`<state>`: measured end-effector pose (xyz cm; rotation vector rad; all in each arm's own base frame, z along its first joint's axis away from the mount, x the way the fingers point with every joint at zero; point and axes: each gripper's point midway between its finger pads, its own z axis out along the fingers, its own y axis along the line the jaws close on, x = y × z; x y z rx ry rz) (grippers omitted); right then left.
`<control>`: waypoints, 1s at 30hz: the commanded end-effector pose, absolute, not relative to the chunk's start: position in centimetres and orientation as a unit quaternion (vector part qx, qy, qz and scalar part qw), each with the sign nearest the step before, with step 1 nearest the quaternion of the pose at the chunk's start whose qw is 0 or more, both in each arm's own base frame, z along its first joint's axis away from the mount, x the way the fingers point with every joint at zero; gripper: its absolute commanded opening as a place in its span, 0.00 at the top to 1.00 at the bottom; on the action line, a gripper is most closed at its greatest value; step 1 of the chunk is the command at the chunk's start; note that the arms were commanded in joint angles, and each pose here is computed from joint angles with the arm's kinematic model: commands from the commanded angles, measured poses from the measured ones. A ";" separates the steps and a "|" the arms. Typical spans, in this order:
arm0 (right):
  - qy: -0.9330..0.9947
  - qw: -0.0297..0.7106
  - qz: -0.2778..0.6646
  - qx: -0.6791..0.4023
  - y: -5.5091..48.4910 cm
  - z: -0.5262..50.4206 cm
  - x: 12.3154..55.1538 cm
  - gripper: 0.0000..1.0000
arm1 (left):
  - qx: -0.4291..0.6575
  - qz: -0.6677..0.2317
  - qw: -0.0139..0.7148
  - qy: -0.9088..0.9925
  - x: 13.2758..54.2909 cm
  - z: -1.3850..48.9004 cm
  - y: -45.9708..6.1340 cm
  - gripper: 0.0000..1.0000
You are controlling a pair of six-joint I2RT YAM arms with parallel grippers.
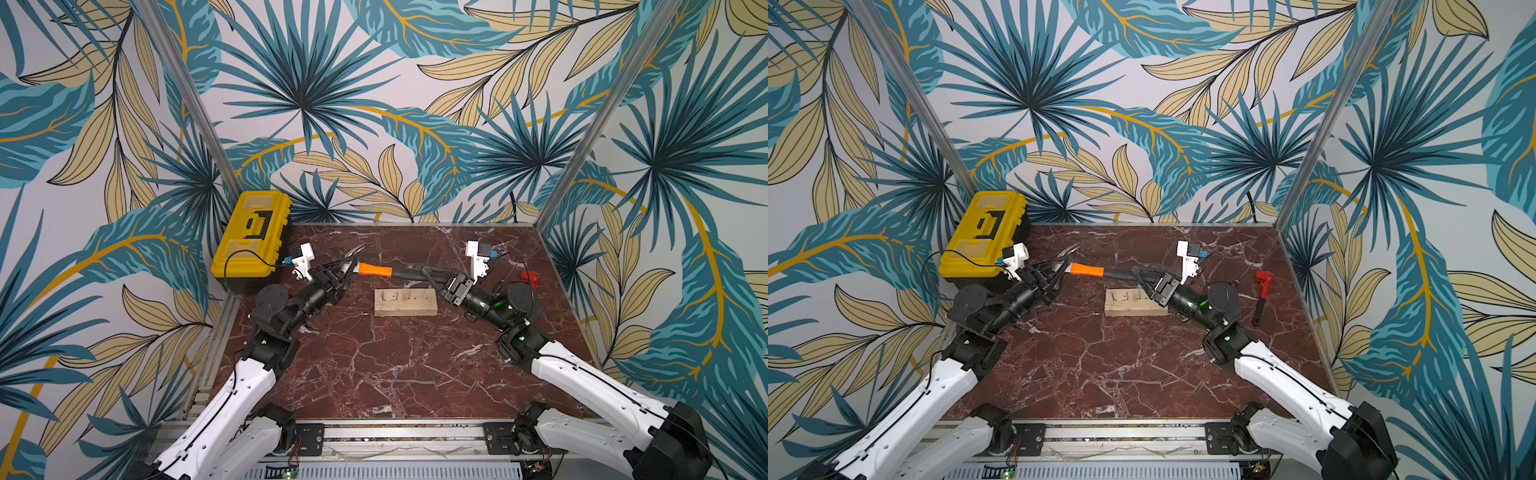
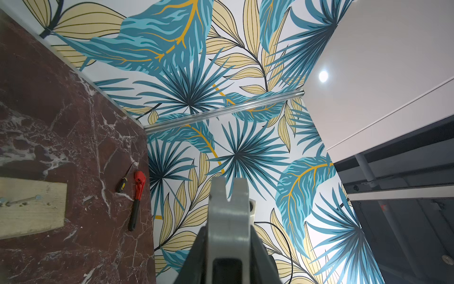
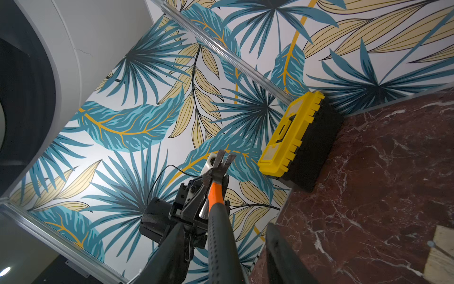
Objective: Use a claw hammer to pull out a nail
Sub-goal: Pick up the hammer at the center of the board.
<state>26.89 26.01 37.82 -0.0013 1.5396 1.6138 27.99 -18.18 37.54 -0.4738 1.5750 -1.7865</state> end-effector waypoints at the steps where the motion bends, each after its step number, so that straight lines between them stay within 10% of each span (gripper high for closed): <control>1: 0.606 0.429 0.669 -0.027 26.9 39.3 26.1 0.54 | -0.104 -0.720 0.342 0.595 25.5 40.5 -19.6 1.00; 19: 0.631 0.423 0.650 -0.009 27.4 38.5 27.4 1.00 | -0.116 -0.713 0.335 0.605 26.3 39.2 -19.9 1.00; 24: 0.647 0.438 0.624 -0.005 26.5 38.2 27.3 1.00 | -0.137 -0.700 0.346 0.609 27.0 37.7 -19.4 0.49; 30: 0.688 0.461 0.560 0.010 24.1 37.3 27.0 1.00 | -0.158 -0.680 0.354 0.622 27.8 35.1 -18.7 0.35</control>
